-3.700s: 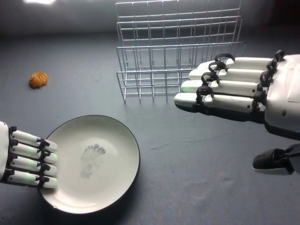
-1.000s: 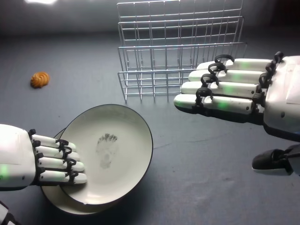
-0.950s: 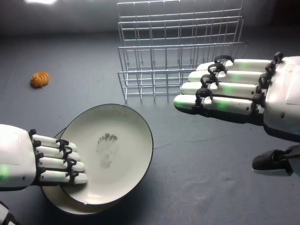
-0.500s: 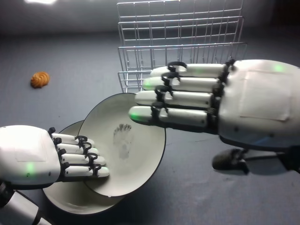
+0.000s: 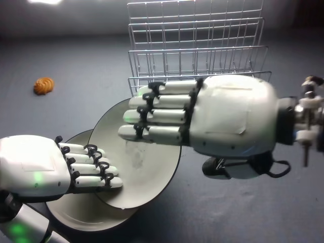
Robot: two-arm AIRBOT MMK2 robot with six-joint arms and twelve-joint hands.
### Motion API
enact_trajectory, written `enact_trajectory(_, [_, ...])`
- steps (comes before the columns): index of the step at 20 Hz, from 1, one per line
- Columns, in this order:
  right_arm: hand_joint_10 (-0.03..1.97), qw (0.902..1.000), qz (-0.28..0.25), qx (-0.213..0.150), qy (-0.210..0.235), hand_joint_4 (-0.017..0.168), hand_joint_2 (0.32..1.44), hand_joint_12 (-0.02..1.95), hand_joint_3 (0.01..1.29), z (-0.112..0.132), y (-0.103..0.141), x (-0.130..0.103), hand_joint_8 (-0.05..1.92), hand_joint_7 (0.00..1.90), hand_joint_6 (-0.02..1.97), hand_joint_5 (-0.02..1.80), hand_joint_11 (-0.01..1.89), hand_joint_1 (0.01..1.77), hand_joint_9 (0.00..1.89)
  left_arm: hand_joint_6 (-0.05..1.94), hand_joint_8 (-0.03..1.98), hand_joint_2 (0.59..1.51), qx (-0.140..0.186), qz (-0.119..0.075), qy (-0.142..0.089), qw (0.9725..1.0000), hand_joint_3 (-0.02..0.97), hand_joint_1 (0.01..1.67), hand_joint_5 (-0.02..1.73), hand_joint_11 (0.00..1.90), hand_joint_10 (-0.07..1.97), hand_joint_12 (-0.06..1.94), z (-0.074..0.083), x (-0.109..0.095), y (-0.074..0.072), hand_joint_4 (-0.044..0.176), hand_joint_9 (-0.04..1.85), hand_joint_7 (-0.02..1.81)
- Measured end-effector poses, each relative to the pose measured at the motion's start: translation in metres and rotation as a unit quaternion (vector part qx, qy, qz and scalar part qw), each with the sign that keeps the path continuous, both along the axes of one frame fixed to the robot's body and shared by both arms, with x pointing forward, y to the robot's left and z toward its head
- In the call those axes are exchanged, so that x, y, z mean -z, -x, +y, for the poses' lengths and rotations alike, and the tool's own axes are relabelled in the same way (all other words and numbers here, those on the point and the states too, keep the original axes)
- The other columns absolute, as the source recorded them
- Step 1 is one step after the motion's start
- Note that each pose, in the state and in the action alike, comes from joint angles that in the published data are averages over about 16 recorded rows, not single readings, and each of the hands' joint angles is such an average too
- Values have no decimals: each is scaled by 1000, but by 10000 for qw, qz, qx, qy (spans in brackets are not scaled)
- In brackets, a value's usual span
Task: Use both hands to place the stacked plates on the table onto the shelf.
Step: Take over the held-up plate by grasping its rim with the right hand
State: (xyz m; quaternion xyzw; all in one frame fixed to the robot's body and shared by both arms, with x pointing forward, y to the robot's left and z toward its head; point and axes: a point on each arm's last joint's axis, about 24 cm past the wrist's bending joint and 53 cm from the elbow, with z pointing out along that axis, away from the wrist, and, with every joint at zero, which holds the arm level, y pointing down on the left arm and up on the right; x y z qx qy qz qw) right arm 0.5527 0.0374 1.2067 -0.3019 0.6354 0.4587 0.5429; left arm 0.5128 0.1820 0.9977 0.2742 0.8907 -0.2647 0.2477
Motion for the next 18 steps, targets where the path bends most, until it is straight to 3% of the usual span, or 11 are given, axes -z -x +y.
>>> enact_trajectory(9, [5, 9991, -151, 35, 386, 0, 981, 205, 17, 30, -22, 31, 14, 21, 19, 12, 13, 1152, 20, -9, -24, 1067, -72, 8, 65, 10000, 14, 24, 3, 16, -10, -19, -4, -1, -2, 6, 11, -14])
enact_trajectory(18, [4, 9985, -188, 132, 489, 0, 983, 174, 16, 50, -42, 45, 14, 21, 18, 12, 13, 1157, 19, -9, -24, 1065, -82, 3, 79, 9999, 15, 24, 7, 16, -9, -19, -5, -1, -2, 6, 12, -14])
